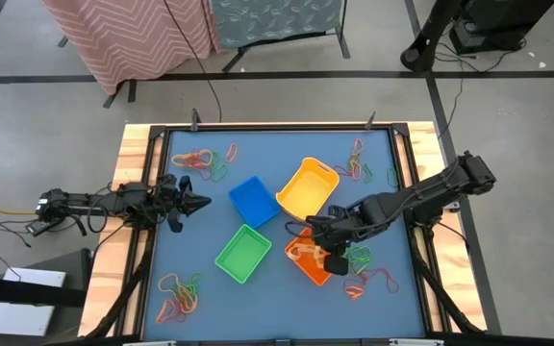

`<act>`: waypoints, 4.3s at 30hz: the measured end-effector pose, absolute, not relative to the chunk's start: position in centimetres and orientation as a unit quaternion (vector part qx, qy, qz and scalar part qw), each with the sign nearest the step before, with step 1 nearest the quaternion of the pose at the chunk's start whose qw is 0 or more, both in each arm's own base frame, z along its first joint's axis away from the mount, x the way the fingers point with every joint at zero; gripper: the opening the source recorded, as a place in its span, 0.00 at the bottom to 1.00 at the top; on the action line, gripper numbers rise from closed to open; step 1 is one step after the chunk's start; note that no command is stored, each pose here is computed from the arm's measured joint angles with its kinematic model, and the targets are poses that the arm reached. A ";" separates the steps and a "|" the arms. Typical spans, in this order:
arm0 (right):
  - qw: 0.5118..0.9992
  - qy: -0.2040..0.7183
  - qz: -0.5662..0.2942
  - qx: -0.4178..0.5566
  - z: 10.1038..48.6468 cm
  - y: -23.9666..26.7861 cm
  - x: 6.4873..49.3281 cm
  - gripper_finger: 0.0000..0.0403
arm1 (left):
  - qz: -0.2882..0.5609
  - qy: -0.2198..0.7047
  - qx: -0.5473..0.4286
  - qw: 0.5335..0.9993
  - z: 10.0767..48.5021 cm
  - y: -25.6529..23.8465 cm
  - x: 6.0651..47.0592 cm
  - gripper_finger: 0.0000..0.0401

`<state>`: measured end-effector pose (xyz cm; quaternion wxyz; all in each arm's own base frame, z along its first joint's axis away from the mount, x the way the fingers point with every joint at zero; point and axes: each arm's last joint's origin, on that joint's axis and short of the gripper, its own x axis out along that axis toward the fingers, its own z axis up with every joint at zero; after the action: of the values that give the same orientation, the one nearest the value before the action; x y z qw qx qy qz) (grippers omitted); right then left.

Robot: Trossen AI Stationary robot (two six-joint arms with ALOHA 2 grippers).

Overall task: Sort rubber bands into baskets
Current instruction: Put the yellow rubber band into the orange bin

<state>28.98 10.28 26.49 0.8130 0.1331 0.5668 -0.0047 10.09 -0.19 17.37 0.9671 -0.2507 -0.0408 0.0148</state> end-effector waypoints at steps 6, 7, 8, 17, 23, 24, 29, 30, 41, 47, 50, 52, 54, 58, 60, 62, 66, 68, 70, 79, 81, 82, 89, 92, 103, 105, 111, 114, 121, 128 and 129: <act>0.805 0.572 0.011 0.156 26.5 9.9 29.2 0.35 | 0.015 -0.041 -0.251 0.967 17.4 -0.2 10.1 0.04; 0.805 0.572 0.011 0.157 26.5 9.9 29.2 0.39 | 0.015 -0.041 -0.251 0.967 17.4 -0.2 10.1 0.04; 0.806 0.571 0.012 0.156 26.5 9.8 29.2 0.44 | 0.015 -0.041 -0.251 0.967 17.4 -0.2 10.1 0.04; 0.801 0.567 0.054 0.184 26.7 8.3 29.9 0.70 | 0.015 -0.041 -0.251 0.967 17.4 -0.2 10.1 0.04; 0.835 0.516 0.048 0.185 27.2 6.1 31.3 0.71 | 0.015 -0.041 -0.251 0.967 17.4 -0.2 10.1 0.04; 0.843 0.503 0.049 0.184 27.3 5.6 31.6 0.70 | 0.015 -0.041 -0.251 0.967 17.4 -0.2 10.1 0.04; 0.889 0.422 0.050 0.171 28.3 3.3 33.2 0.69 | 0.015 -0.041 -0.251 0.967 17.4 -0.2 10.1 0.04; 0.900 0.402 0.047 0.165 28.5 2.8 33.6 0.69 | 0.015 -0.041 -0.251 0.967 17.4 -0.2 10.1 0.04; 0.966 0.194 -0.038 0.164 31.7 -3.0 35.7 0.67 | 0.014 -0.067 -0.252 0.965 17.9 -0.2 10.0 0.04; 0.957 0.159 -0.071 0.232 32.2 -4.9 35.7 0.67 | -0.008 -0.120 -0.318 0.941 18.9 -0.2 9.9 0.04; 0.953 0.150 -0.070 0.255 32.4 -5.2 35.7 0.67 | -0.020 -0.155 -0.354 0.922 19.6 -0.1 9.7 0.04; 0.951 0.148 -0.064 0.264 32.4 -5.2 35.7 0.67 | -0.014 -0.176 -0.357 0.917 19.9 0.0 9.5 0.04; 0.950 0.149 -0.058 0.268 32.4 -5.2 35.7 0.67 | 0.005 -0.193 -0.361 0.913 20.1 0.1 9.5 0.04; 0.948 0.150 -0.041 0.279 32.6 -5.1 35.6 0.65 | 0.028 -0.211 -0.369 0.905 20.2 0.3 9.4 0.04; 0.945 0.148 -0.037 0.288 32.8 -5.0 35.5 0.65 | 0.037 -0.221 -0.370 0.902 20.4 0.4 9.3 0.04; 0.944 0.147 -0.033 0.294 33.0 -5.0 35.3 0.64 | 0.062 -0.231 -0.374 0.896 20.4 0.5 9.3 0.04; 0.946 0.135 -0.031 0.294 34.0 -5.1 34.6 0.63 | 0.116 -0.237 -0.380 0.887 20.8 0.8 9.2 0.04; 0.947 0.123 -0.044 0.294 34.5 -5.4 34.2 0.63 | 0.133 -0.216 -0.377 0.891 21.8 0.9 9.4 0.04; 0.948 0.110 -0.065 0.291 34.9 -5.8 33.8 0.63 | 0.157 -0.180 -0.375 0.896 23.2 1.1 9.8 0.04; 0.942 0.096 -0.096 0.308 35.2 -8.1 33.1 0.63 | 0.271 0.118 -0.249 0.922 30.9 4.8 13.4 0.05; 0.942 0.097 -0.089 0.310 35.2 -8.4 33.0 0.63 | 0.273 0.192 -0.233 0.913 31.9 6.5 14.5 0.06; 0.942 0.098 -0.086 0.311 35.2 -8.6 33.0 0.63 | 0.277 0.232 -0.227 0.904 32.1 7.3 15.0 0.06; 0.949 0.111 -0.041 0.293 35.2 -10.2 32.4 0.63 | 0.327 0.430 -0.232 0.809 31.8 13.1 17.3 0.13; 0.951 0.119 -0.014 0.285 35.1 -11.2 32.0 0.63 | 0.341 0.468 -0.246 0.777 30.0 15.9 18.1 0.18; 0.960 0.117 -0.011 0.253 35.0 -15.4 30.0 0.63 | 0.337 0.598 -0.370 0.626 20.2 22.7 18.7 0.41; 0.961 0.116 -0.015 0.249 35.0 -15.6 29.8 0.63 | 0.337 0.610 -0.376 0.610 19.1 23.5 18.7 0.45; 0.962 0.115 -0.020 0.247 35.0 -15.8 29.8 0.63 | 0.339 0.625 -0.317 0.628 19.4 26.8 20.0 0.51; 0.962 0.114 -0.034 0.247 35.0 -15.5 30.0 0.63 | 0.336 0.636 -0.271 0.639 20.1 28.2 20.6 0.51; 0.958 0.110 -0.054 0.261 35.0 -15.0 30.3 0.63 | 0.264 0.713 -0.252 0.599 18.3 30.3 20.5 0.51; 0.957 0.099 -0.108 0.249 35.1 -14.2 30.9 0.63 | 0.227 0.732 -0.255 0.589 16.7 30.6 20.7 0.51; 0.958 0.097 -0.112 0.247 35.1 -14.1 31.0 0.63 | 0.226 0.731 -0.255 0.591 16.7 30.6 20.7 0.51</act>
<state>30.97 -14.08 35.11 0.9575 0.2473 0.0971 -0.1121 20.74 30.60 16.71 0.5909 -0.2551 0.7313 0.2258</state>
